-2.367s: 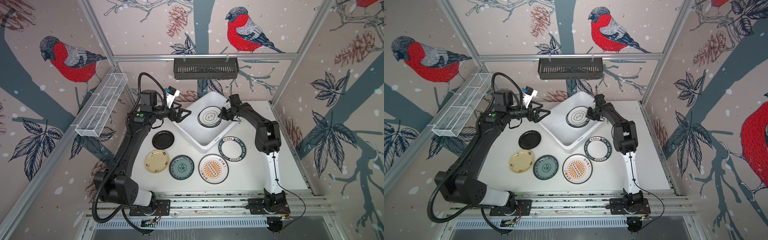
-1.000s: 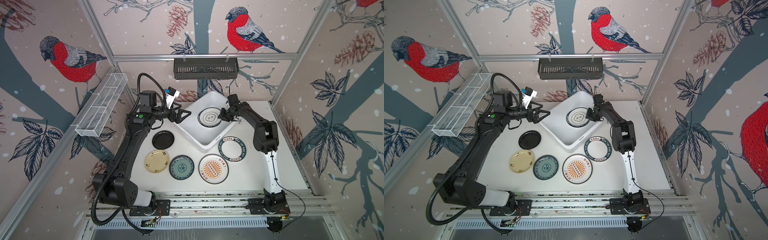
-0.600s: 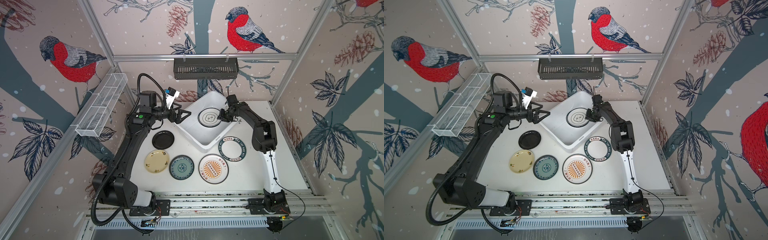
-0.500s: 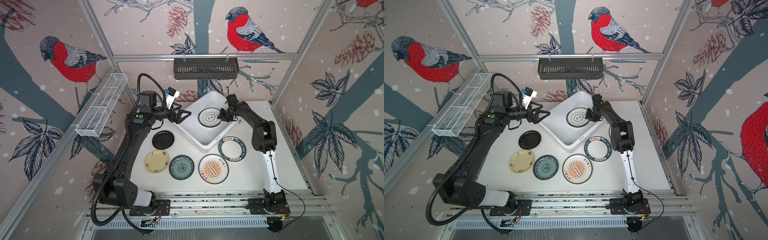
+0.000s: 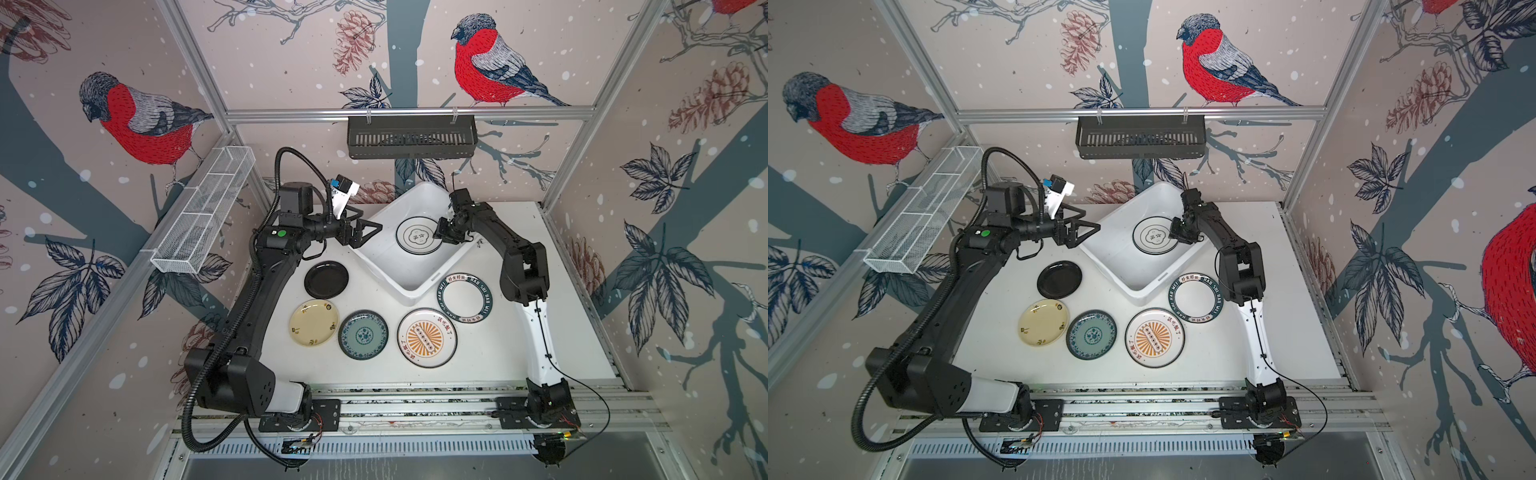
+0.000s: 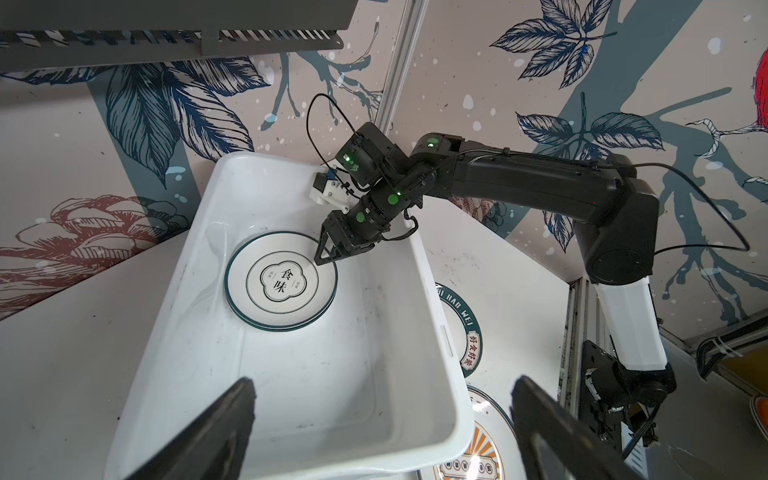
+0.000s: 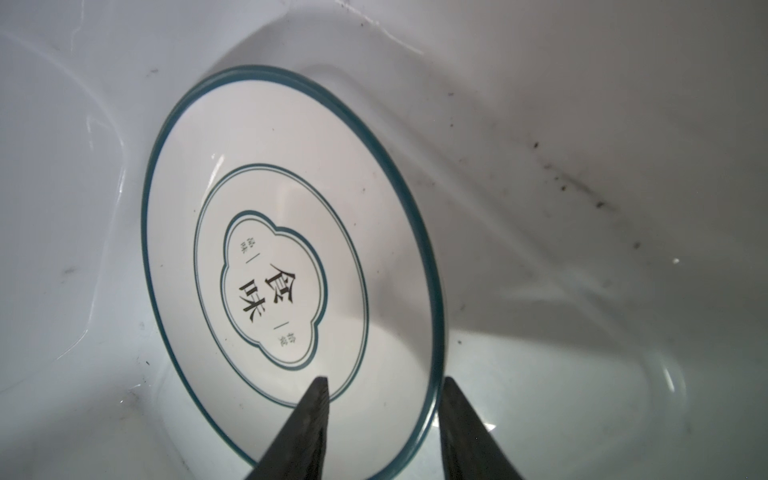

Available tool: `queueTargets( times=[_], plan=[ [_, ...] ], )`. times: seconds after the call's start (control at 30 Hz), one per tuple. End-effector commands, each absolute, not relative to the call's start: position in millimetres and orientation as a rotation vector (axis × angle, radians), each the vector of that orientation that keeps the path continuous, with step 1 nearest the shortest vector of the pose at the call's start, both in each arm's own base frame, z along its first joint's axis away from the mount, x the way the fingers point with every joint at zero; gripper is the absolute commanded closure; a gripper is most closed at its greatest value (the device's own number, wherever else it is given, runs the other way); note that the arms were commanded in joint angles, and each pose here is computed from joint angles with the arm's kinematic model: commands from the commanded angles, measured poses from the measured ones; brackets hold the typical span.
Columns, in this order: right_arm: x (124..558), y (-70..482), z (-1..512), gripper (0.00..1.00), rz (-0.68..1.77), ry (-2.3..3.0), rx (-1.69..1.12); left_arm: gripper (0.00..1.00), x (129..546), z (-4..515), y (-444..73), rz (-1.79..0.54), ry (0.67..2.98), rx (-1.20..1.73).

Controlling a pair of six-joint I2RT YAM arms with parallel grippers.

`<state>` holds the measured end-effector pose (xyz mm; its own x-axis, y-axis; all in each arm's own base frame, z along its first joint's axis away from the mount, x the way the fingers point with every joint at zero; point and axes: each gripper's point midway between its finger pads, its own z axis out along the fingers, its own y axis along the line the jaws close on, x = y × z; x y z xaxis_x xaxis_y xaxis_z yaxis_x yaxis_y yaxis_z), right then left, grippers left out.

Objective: Place the plates into the plastic bin on the countertop
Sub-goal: 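Release the green-ringed plate flat in the bin with the right gripper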

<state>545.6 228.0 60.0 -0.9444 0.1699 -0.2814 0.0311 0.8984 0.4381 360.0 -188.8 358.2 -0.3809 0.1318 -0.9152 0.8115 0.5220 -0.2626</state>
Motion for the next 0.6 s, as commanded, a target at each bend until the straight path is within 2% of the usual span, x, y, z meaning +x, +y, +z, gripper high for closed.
queueTargets(
  times=[0.0, 0.17, 0.57],
  plan=[
    [546.4, 224.7, 58.7, 0.55, 0.535, 2.756, 0.110, 0.05, 358.1, 365.8, -191.8, -0.919, 1.779, 0.819],
    [546.5, 219.7, 59.6, 0.55, 0.461, 2.753, 0.107, 0.05, 358.1, 367.2, -191.8, -0.917, 1.776, 0.820],
    [553.5, 216.6, 106.8, 0.54, 0.382, 2.644, 0.090, 0.04, 357.0, 370.5, -190.8, -0.902, 1.773, 0.824]
  ],
)
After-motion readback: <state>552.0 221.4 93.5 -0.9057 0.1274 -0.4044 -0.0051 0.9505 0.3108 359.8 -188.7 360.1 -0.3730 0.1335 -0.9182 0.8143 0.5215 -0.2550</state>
